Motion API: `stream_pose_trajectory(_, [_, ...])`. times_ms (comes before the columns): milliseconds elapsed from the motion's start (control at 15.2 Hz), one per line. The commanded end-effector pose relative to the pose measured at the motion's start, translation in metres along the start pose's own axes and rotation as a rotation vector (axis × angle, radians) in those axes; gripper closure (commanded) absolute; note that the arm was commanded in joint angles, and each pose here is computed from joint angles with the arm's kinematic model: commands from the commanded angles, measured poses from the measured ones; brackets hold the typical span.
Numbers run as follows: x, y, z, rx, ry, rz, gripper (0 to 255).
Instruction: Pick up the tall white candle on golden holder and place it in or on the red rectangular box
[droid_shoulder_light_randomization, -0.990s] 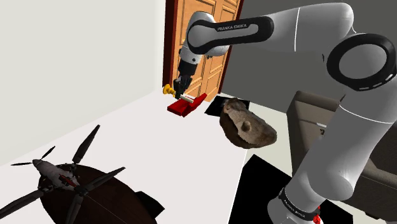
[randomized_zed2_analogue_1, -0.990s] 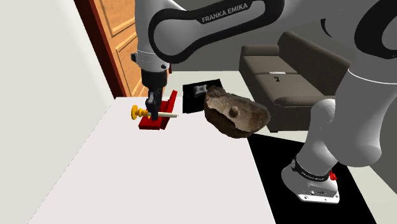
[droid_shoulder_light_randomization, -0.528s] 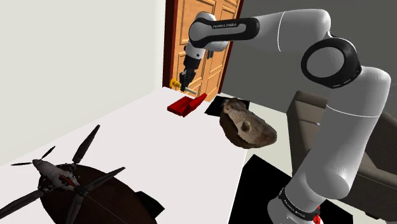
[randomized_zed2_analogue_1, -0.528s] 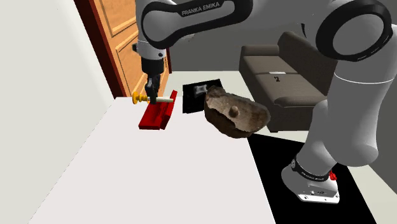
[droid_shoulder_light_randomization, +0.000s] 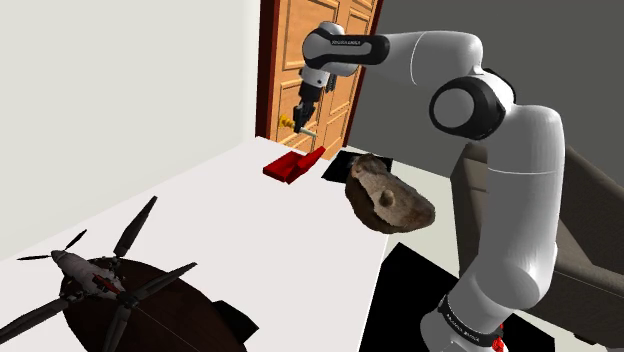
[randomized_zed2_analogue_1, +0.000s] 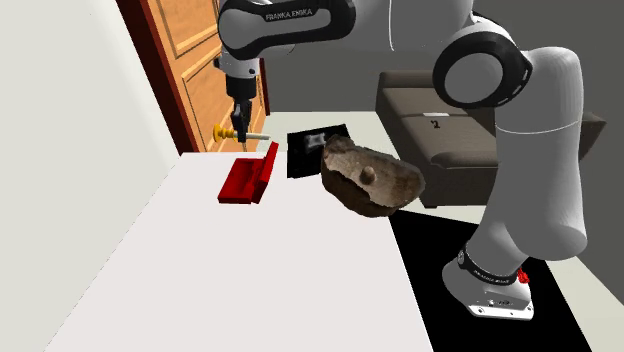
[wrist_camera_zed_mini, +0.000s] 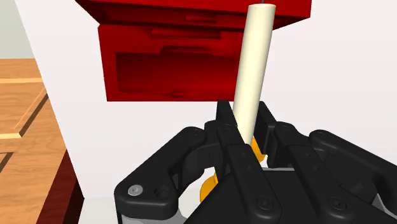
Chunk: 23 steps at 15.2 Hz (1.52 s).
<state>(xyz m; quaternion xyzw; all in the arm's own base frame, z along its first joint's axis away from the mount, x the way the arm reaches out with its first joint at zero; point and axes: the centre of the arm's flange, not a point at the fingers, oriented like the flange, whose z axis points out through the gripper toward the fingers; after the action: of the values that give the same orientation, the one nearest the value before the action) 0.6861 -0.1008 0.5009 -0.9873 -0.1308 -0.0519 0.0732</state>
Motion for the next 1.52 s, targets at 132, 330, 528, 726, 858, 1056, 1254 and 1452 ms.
stream_pose_trajectory(132, [0.006, 0.018, 0.008, 0.000, 0.000, -0.001, 255])
stream_pose_trajectory(330, [0.004, 0.021, 0.023, 0.000, 0.000, -0.001, 255])
stream_pose_trajectory(528, [0.002, 0.023, 0.039, 0.000, 0.000, -0.001, 255])
stream_pose_trajectory(726, [0.000, 0.025, 0.054, 0.000, 0.000, -0.001, 255])
stream_pose_trajectory(858, [-0.001, 0.026, 0.065, 0.000, 0.000, -0.001, 255])
stream_pose_trajectory(1056, [-0.002, 0.027, 0.069, 0.000, 0.000, -0.001, 255])
stream_pose_trajectory(1254, [-0.002, 0.027, 0.069, 0.000, 0.000, -0.001, 255])
stream_pose_trajectory(1452, [-0.002, 0.027, 0.069, 0.000, 0.000, -0.001, 0])
